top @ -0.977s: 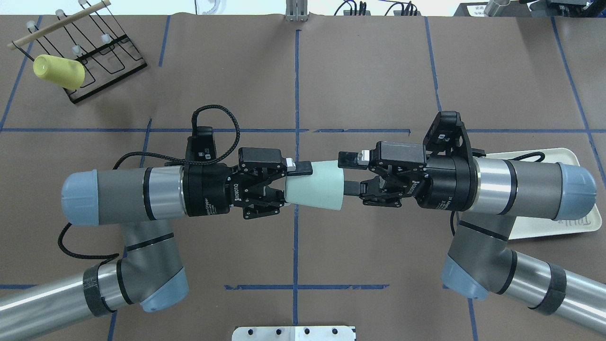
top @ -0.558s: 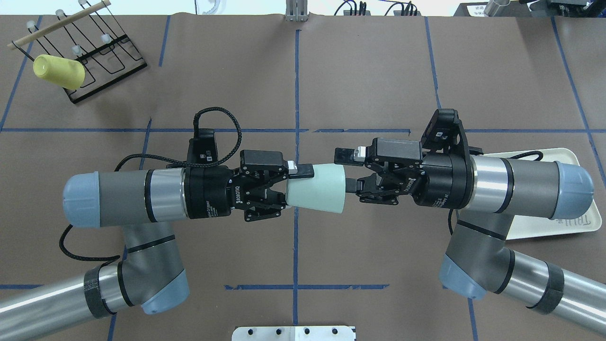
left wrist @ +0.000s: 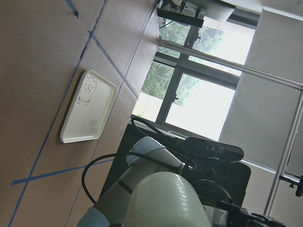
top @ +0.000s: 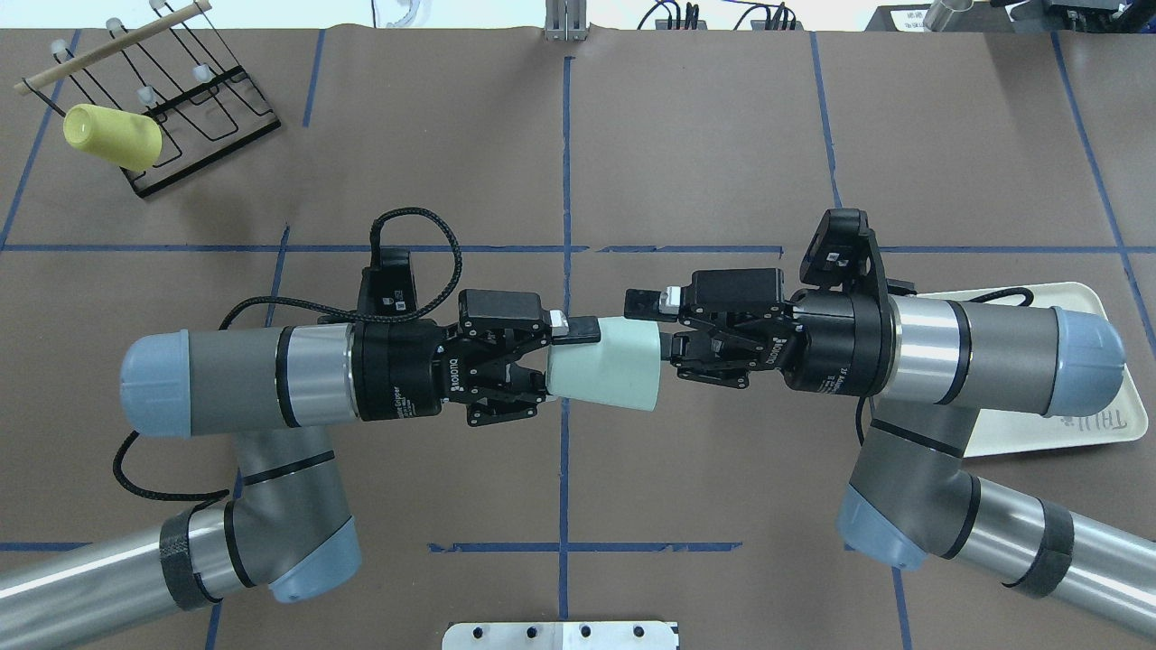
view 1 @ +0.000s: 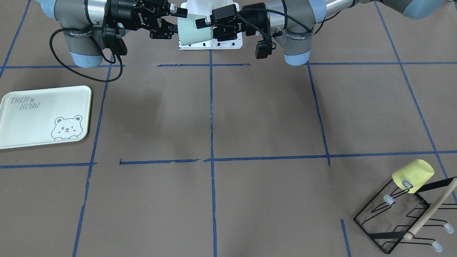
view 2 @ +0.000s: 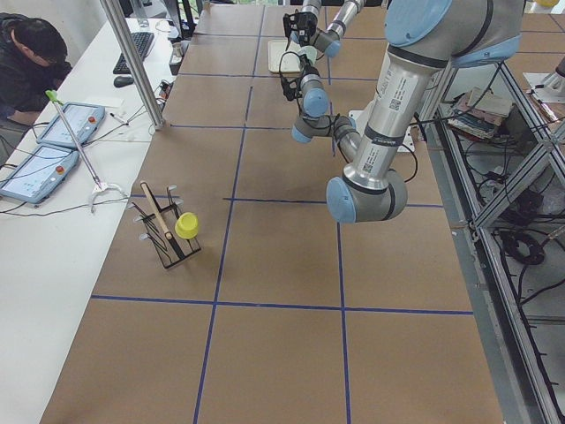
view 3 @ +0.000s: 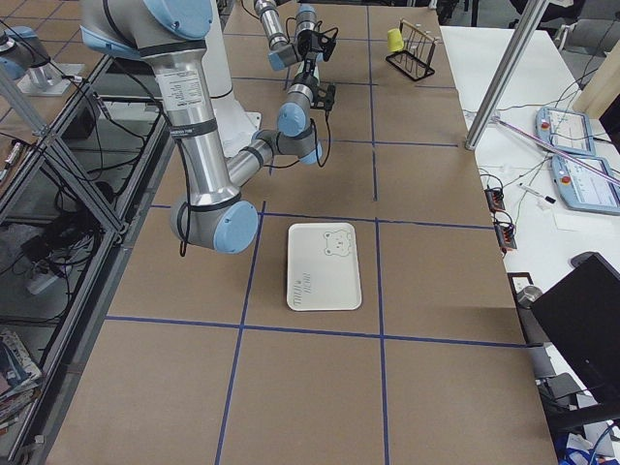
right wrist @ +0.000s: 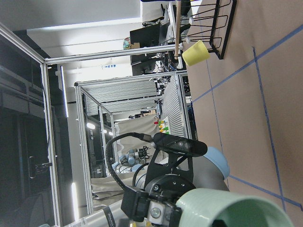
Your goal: Left arm grabs green cup and hands to right arm on tray
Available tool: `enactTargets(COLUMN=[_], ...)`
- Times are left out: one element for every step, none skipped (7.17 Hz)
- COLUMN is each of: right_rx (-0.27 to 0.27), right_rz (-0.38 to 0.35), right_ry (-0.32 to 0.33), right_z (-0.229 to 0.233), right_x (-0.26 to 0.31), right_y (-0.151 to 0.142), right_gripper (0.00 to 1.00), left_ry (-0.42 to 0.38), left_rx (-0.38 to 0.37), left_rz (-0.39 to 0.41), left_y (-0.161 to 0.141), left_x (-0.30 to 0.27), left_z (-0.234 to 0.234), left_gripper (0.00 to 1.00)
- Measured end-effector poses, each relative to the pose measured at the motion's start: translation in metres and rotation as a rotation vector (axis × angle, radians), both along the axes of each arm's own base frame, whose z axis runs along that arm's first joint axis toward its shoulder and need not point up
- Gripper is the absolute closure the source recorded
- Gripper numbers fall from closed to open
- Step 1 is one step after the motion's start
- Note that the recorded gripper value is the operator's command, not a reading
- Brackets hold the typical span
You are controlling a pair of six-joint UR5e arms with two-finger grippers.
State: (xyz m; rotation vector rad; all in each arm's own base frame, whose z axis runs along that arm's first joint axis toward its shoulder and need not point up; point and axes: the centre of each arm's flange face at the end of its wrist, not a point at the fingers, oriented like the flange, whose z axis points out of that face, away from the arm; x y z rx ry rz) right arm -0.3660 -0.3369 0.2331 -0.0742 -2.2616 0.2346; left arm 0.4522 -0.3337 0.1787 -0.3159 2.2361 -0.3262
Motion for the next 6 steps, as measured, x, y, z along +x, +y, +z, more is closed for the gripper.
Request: enactTargets(right_rx=[-0.003, -0.005, -0.007, -0.007, -0.008, -0.008], right_rz=[-0.001, -0.004, -0.008, -0.012, -0.016, -0.019], right_ry=[0.006, 0.010, 0.012, 0.013, 0.014, 0.014], right_z=[0.0009, 0.0013, 0.0016, 0.0019, 0.0024, 0.0027], right_x=[-0.0012, -0.0025, -0.0042, -0.0057, -0.0069, -0.0077], right_y=[-0.0001, 0.0005, 0.0018, 0.0033, 0.0047, 0.0059], right_gripper=[0.62, 0.69, 0.70, 0.70, 0.70, 0.83], left_ry=[-0.001, -0.001, -0.001, -0.001, -0.002, -0.002], left_rx=[0.000, -0.001, 0.000, 0.000, 0.000, -0.001], left_rz=[0.000, 0.000, 0.000, 0.000, 0.001, 0.000], left_y=[0.0000, 0.0000, 0.0001, 0.0001, 0.0001, 0.0000], left_x=[0.0001, 0.0000, -0.0001, -0.0001, 0.0000, 0.0001], left_z=[0.0003, 0.0007, 0.0006, 0.0008, 0.0009, 0.0011], left_gripper=[0.59, 0.59, 0.59, 0.59, 0.59, 0.57])
